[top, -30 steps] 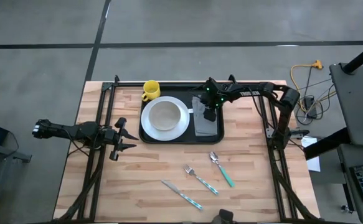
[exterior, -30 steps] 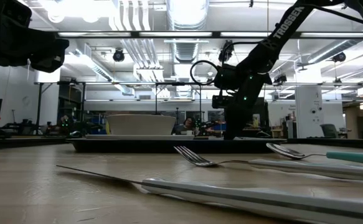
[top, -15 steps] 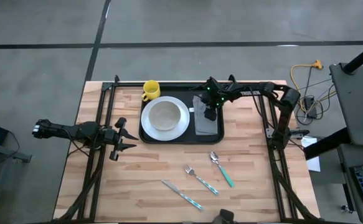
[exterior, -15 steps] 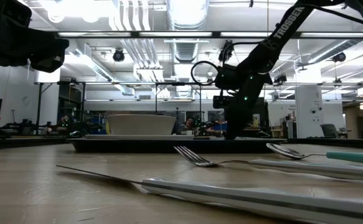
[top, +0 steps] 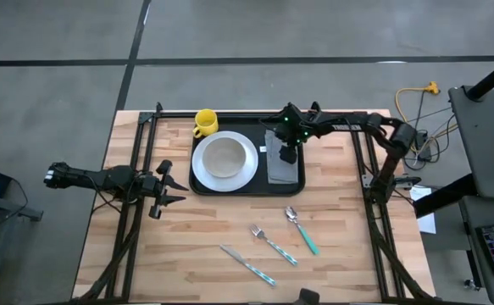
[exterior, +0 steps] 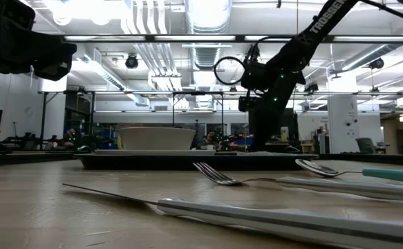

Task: Set up tray
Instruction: Put the white fork on top of the napkin

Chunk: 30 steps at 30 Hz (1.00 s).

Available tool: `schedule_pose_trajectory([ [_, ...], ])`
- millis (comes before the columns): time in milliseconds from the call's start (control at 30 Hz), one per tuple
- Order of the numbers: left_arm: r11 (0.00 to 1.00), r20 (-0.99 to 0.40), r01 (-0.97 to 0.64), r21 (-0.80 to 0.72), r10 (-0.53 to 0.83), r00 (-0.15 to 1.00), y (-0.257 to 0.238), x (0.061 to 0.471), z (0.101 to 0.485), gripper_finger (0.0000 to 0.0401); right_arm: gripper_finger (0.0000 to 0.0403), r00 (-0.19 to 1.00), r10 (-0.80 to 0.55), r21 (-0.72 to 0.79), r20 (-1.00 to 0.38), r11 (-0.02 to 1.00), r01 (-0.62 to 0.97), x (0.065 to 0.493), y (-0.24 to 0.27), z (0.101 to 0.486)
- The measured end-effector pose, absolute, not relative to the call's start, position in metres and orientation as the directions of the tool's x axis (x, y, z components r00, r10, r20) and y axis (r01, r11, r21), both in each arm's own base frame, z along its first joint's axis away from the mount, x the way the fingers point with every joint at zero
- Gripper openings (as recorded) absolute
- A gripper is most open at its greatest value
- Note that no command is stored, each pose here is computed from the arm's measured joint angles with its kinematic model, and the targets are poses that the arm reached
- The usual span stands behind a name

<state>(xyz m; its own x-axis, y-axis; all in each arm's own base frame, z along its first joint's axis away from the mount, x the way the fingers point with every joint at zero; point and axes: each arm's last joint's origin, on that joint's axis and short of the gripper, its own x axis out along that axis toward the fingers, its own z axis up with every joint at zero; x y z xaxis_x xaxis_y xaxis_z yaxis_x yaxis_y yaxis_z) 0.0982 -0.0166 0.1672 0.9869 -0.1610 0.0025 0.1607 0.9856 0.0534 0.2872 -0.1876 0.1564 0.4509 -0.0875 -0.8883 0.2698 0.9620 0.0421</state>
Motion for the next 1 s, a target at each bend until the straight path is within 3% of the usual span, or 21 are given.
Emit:
schedule_pose_trajectory([
  [567, 0.986, 0.002, 0.16, 0.053, -0.161, 0.987, -0.017, 0.098, 0.167, 0.0102, 0.0226, 0.474, -0.039, 0.182, -0.88, 0.893, 0.412, 0.288, -0.145, 0.203],
  [1000, 0.986, 0.002, 0.161, 0.053, -0.161, 0.987, -0.017, 0.098, 0.167, 0.0102, 0.0226, 0.509, 0.03, 0.25, -0.86, 0.895, 0.369, 0.301, -0.09, 0.22],
])
